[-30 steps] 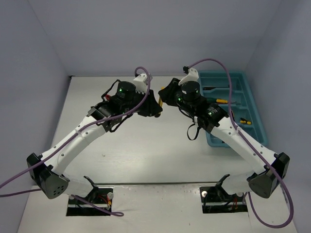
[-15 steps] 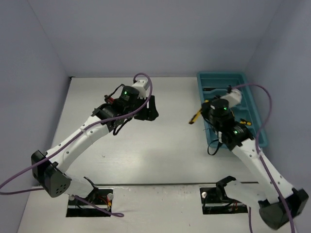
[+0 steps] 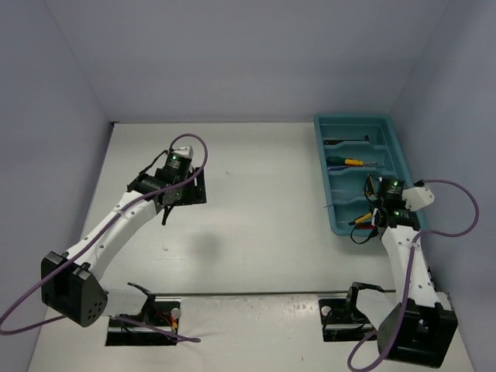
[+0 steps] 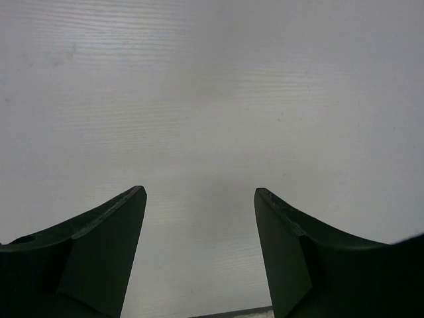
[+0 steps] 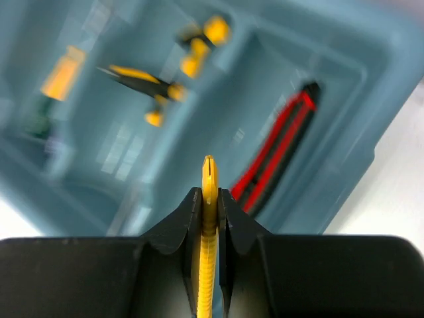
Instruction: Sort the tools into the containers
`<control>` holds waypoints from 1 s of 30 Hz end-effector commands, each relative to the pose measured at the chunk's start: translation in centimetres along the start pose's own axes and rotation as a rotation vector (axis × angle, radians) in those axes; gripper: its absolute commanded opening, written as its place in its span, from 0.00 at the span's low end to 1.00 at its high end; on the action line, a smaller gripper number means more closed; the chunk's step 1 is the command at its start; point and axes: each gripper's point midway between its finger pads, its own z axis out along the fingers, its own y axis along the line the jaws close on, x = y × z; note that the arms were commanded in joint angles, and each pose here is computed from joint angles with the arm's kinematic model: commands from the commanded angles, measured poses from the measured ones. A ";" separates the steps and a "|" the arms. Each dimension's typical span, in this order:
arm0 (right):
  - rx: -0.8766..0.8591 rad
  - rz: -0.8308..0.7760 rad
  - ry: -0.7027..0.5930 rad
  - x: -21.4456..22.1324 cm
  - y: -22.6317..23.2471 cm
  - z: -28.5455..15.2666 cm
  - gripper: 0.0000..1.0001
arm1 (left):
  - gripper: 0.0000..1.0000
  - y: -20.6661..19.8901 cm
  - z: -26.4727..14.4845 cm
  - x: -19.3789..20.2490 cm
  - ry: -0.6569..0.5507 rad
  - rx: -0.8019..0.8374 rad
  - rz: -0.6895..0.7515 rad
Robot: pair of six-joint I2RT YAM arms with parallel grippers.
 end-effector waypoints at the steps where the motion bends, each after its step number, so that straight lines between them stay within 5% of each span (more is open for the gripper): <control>1: -0.027 0.082 0.024 0.8 1.0 1.7 0.17 | 0.64 1.9 -1.0 -2.7 -0.086 -0.056 -0.064; 4: -0.029 0.086 0.031 0.8 1.5 2.3 0.49 | 0.64 3.1 -0.3 -3.5 -0.084 -0.093 -0.096; 8: -0.065 0.064 -0.004 -0.9 2.5 1.5 0.71 | 0.64 4.3 2.2 -4.7 -0.040 -0.139 -0.164; 17: -0.395 -0.030 -0.050 -5.3 9.6 -5.3 0.74 | 0.64 7.9 10.3 -8.1 0.042 -0.289 -0.357; 30: -0.559 -0.149 0.049 -1.7 11.0 -7.8 0.75 | 0.64 7.5 20.1 -13.3 0.055 -0.288 -0.488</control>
